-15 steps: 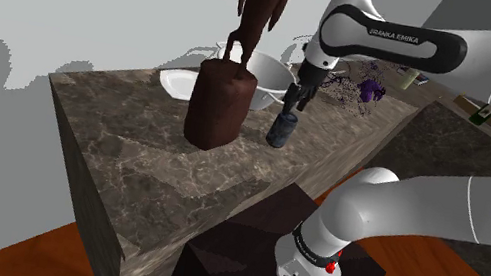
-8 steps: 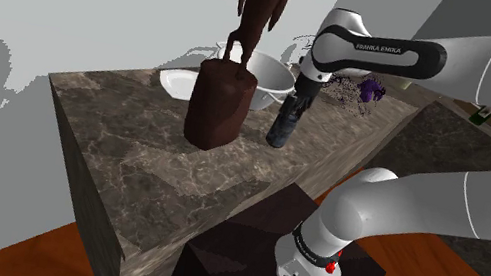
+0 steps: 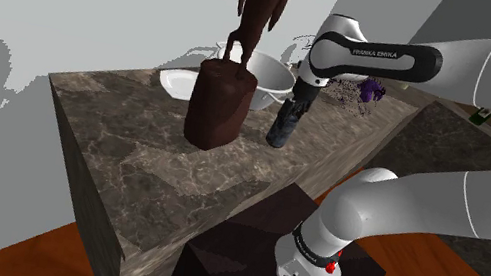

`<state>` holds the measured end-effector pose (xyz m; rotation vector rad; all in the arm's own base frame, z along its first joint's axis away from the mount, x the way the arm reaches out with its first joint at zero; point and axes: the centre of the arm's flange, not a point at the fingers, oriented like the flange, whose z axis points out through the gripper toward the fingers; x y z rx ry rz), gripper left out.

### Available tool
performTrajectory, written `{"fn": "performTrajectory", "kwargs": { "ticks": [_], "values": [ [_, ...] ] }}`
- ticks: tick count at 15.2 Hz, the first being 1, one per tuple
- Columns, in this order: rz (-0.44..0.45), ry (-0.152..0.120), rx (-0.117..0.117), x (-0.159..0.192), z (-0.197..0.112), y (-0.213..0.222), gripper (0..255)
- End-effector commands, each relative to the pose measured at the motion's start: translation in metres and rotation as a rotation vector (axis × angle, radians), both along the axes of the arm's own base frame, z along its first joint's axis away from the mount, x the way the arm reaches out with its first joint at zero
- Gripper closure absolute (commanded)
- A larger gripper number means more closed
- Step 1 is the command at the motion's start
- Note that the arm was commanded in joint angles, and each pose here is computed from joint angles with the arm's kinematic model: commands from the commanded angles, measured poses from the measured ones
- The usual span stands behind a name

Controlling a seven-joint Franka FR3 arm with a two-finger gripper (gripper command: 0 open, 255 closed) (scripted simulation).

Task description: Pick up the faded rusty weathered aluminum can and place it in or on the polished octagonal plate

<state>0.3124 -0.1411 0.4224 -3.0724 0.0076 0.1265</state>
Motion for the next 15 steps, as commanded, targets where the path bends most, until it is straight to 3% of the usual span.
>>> {"fn": "performTrajectory", "kwargs": {
  "ticks": [1,2,3,12,15],
  "values": [
    [0.000,0.000,0.000,0.000,0.000,0.000,0],
    [0.000,0.000,0.000,0.000,0.000,0.000,0],
    [0.000,0.000,0.000,0.000,0.000,0.000,255],
    [0.000,0.000,0.000,0.000,0.000,0.000,255],
    [0.000,0.000,0.000,0.000,0.016,0.000,255]
  ]
}}
